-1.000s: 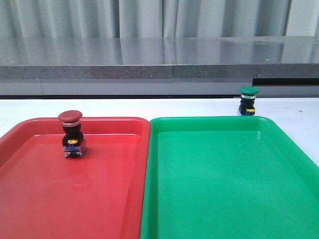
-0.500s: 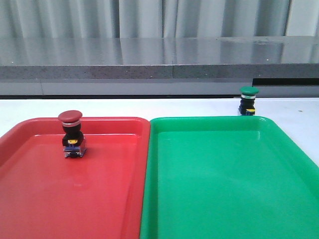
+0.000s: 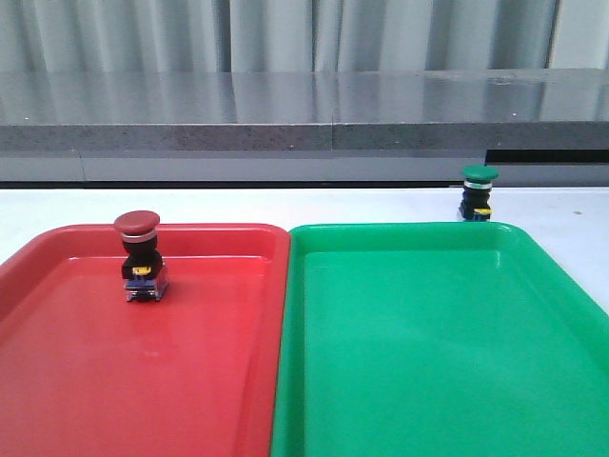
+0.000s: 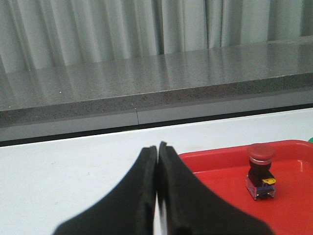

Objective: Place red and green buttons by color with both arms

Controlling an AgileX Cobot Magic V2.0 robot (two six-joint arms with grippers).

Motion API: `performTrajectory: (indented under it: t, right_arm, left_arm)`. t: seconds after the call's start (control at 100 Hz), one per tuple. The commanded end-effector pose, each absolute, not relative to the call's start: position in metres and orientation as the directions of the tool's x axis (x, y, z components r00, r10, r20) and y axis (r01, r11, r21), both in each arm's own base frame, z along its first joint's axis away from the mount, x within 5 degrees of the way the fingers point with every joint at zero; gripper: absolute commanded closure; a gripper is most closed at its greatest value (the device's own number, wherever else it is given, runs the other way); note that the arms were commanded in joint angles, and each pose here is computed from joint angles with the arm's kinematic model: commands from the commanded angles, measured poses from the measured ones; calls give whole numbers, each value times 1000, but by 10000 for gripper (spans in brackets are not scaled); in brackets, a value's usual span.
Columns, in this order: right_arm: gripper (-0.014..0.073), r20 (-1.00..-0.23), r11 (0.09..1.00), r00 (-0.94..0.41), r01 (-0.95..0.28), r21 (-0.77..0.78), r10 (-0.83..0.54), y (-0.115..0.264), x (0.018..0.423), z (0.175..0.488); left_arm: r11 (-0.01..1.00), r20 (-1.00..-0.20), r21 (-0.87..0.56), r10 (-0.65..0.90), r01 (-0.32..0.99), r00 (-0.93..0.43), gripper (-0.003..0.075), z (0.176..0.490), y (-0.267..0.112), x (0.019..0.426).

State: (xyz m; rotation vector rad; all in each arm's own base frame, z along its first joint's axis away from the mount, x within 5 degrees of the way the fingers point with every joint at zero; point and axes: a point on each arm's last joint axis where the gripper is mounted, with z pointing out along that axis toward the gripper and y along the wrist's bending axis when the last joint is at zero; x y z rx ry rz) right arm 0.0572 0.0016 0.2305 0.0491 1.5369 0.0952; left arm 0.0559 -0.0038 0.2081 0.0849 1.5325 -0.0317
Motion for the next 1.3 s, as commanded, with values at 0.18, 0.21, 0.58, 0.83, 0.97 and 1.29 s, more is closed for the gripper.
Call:
performTrajectory:
  t: [0.18, 0.21, 0.58, 0.83, 0.97, 1.29]
  right_arm:
    - [663, -978, 993, -173, -8, 120, 117, 3, 100, 299]
    - [663, -977, 993, -180, -7, 120, 117, 3, 107, 308]
    - [663, -952, 993, -283, 6, 117, 114, 6, 216, 364]
    - [663, -929, 993, -354, 13, 114, 111, 8, 290, 363]
    - [663, -908, 995, -407, 10, 101, 96, 10, 322, 353]
    - [565, -872, 995, -487, -98, 6, -43, 36, 363, 319]
  left_arm:
    - [996, -992, 26, 15, 84, 126, 739, 209, -5, 54]
    - [996, -992, 26, 15, 84, 126, 739, 209, -5, 54]
    - [996, -992, 26, 15, 84, 126, 739, 209, -5, 54]
    - [996, -992, 26, 15, 84, 126, 739, 209, -5, 54]
    - [996, -992, 26, 15, 84, 126, 739, 209, -5, 54]
    - [996, -992, 26, 15, 84, 126, 739, 209, -5, 54]
